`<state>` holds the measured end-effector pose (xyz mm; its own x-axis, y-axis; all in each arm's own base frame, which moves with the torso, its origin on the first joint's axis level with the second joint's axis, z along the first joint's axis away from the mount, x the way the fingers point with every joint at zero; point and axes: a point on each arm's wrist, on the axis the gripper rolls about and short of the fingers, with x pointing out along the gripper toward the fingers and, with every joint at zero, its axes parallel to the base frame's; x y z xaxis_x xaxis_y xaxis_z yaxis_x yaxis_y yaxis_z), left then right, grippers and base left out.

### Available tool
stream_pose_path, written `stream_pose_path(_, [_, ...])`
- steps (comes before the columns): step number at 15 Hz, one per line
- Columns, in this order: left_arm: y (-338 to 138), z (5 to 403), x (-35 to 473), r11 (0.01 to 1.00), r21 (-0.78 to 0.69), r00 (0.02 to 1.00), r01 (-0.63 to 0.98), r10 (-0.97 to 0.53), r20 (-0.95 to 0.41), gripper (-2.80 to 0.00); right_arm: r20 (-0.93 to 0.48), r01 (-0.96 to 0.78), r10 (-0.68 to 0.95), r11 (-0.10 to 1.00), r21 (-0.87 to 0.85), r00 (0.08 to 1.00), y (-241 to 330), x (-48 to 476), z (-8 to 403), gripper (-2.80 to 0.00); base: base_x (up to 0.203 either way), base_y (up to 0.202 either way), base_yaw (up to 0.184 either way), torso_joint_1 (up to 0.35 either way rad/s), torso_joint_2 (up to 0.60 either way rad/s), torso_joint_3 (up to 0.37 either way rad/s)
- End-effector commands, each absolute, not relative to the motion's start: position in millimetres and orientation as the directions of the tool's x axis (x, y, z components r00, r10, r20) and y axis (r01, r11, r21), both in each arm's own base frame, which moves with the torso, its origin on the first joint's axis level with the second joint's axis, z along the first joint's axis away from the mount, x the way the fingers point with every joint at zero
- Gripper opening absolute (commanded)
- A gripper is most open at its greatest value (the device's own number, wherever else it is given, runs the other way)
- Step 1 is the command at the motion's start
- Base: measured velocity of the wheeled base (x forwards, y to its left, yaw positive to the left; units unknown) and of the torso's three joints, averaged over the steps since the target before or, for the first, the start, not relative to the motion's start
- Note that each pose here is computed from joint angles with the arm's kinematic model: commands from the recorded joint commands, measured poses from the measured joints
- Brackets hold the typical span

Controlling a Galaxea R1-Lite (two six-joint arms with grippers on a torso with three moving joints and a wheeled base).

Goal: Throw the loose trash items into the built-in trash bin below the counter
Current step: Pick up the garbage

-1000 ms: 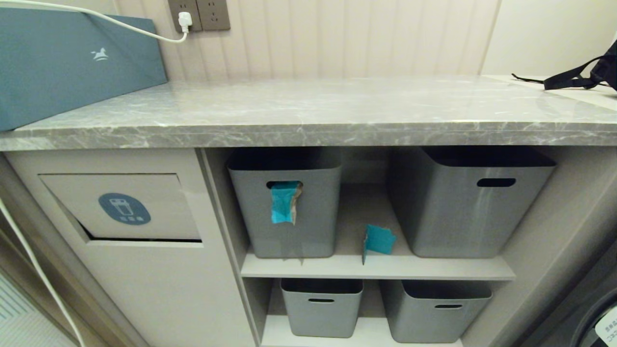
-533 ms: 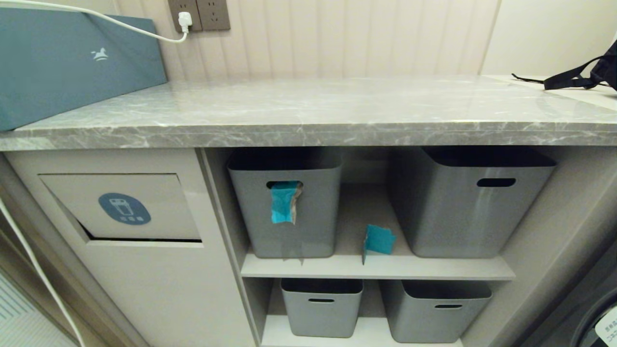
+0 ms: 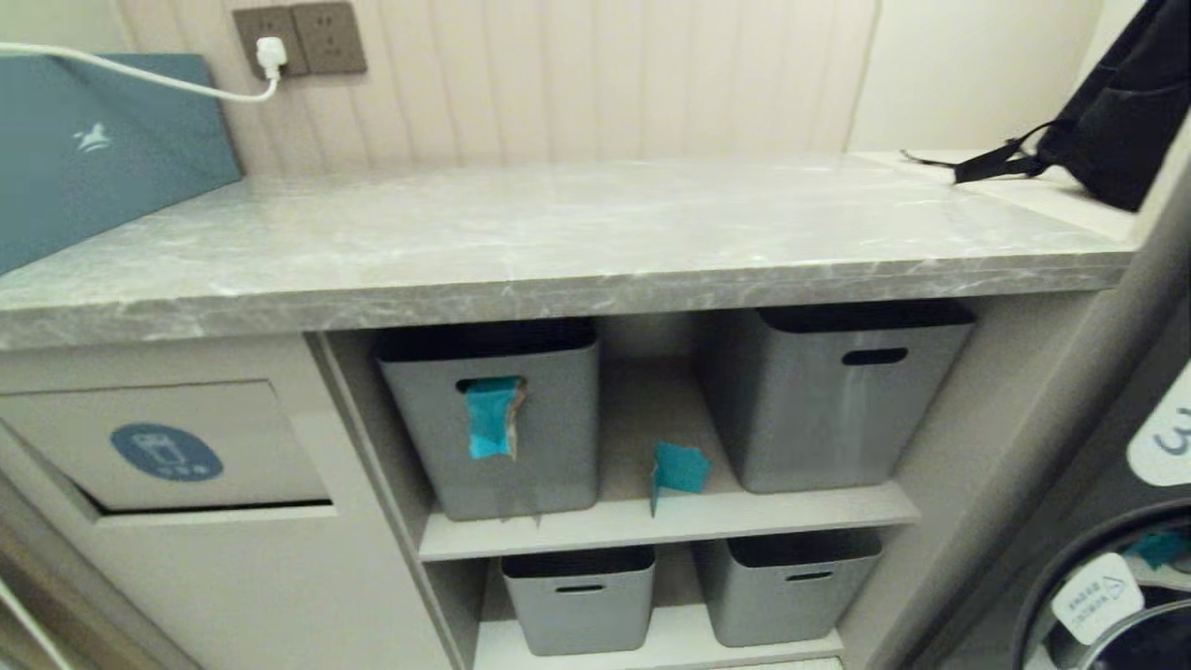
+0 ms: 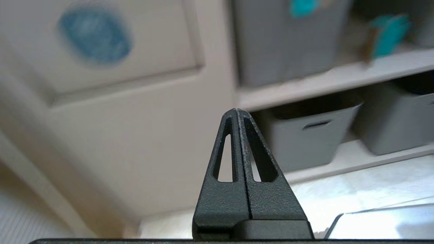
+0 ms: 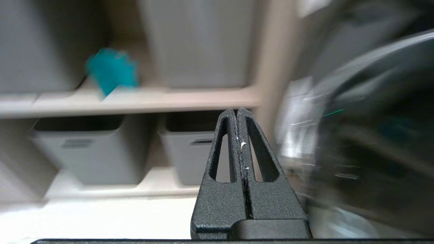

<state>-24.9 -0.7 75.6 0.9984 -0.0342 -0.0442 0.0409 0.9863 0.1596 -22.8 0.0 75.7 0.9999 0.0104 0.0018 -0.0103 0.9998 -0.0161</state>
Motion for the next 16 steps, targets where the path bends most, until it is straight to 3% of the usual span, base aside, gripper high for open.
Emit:
stream_pose_path(1, [-0.7, 75.6, -25.1, 0.986, 0.16, 0.998, 0.042, -0.035, -0.042, -2.8, 0.003, -0.011, 0.011, 1.0, -0.017, 1.0, 0.0, -22.9, 75.6, -2.8, -0.001, 0.008, -0.174, 0.176, -0.58, -0.288])
stream_pose_path(7, [-0.8, 75.8, -25.2, 0.986, 0.162, 0.998, 0.043, -0.037, -0.041, -2.8, 0.002, -0.012, 0.012, 1.0, -0.012, 1.0, 0.1, -22.9, 75.4, -2.8, -0.002, 0.004, -0.147, 0.111, -0.3, -0.18])
stream_pose_path(16, [-0.7, 75.8, -25.2, 0.986, 0.162, 0.998, 0.043, -0.037, -0.041, -2.8, 0.003, -0.014, 0.014, 1.0, -0.023, 1.0, 0.1, -22.9, 75.6, -2.8, 0.0, 0.0, 0.0, 0.002, 0.0, -0.003])
